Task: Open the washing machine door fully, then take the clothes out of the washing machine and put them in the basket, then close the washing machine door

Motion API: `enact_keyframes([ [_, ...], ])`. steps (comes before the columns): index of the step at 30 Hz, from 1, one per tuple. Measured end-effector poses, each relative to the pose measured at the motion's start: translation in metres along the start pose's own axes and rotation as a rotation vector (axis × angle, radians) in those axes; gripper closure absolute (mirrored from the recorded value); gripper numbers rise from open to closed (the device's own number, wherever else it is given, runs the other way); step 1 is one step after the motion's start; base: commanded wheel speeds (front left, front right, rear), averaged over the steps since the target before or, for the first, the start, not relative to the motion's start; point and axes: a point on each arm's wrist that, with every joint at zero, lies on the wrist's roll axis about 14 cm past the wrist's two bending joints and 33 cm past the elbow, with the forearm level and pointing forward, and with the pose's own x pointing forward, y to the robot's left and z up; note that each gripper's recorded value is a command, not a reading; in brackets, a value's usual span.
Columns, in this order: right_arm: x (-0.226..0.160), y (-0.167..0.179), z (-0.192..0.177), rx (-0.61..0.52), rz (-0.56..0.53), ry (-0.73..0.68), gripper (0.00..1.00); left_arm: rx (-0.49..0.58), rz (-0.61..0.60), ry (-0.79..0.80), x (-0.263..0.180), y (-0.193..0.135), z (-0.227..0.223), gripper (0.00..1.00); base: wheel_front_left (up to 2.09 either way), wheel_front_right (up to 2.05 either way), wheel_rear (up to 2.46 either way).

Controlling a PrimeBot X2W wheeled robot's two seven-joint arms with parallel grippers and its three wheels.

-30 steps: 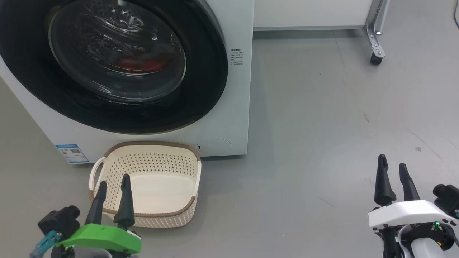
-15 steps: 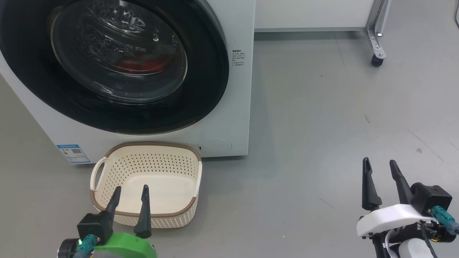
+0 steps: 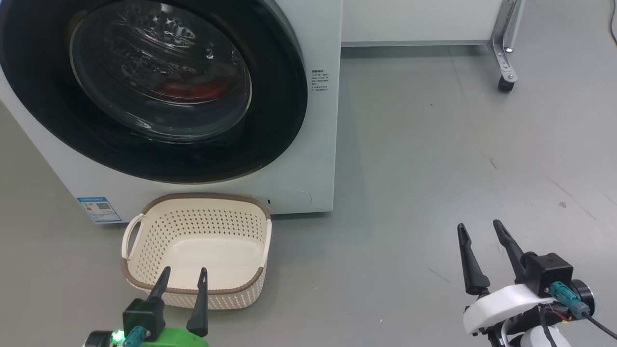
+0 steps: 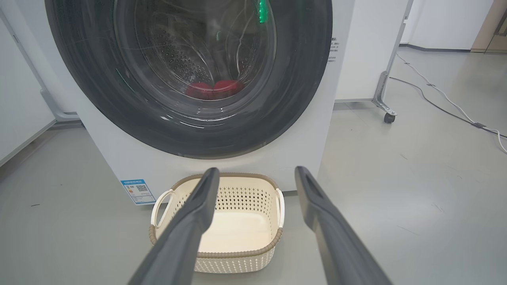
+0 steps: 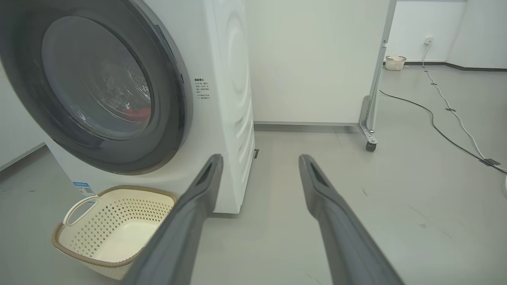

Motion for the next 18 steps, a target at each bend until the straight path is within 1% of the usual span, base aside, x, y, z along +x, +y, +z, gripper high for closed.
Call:
enact_keyframes([
  [6,-0.0016,0.0008,-0.0045,0.011,-0.003,0.016,0.00,-0.004,0.005,0.010,-0.0010,0.0010,-0.0032,0.00,0.00,0.00,0.00],
  [11,-0.0027,0.0003,-0.0073,0.010,-0.005,0.029,0.00,-0.033,0.011,0.017,-0.0015,0.0015,-0.0051,0.00,0.00,0.00,0.00],
  [18,-0.0038,-0.0009,-0.0081,0.011,-0.009,0.032,0.00,-0.039,-0.001,0.023,-0.0016,-0.0030,-0.0068,0.00,0.00,0.00,0.00],
])
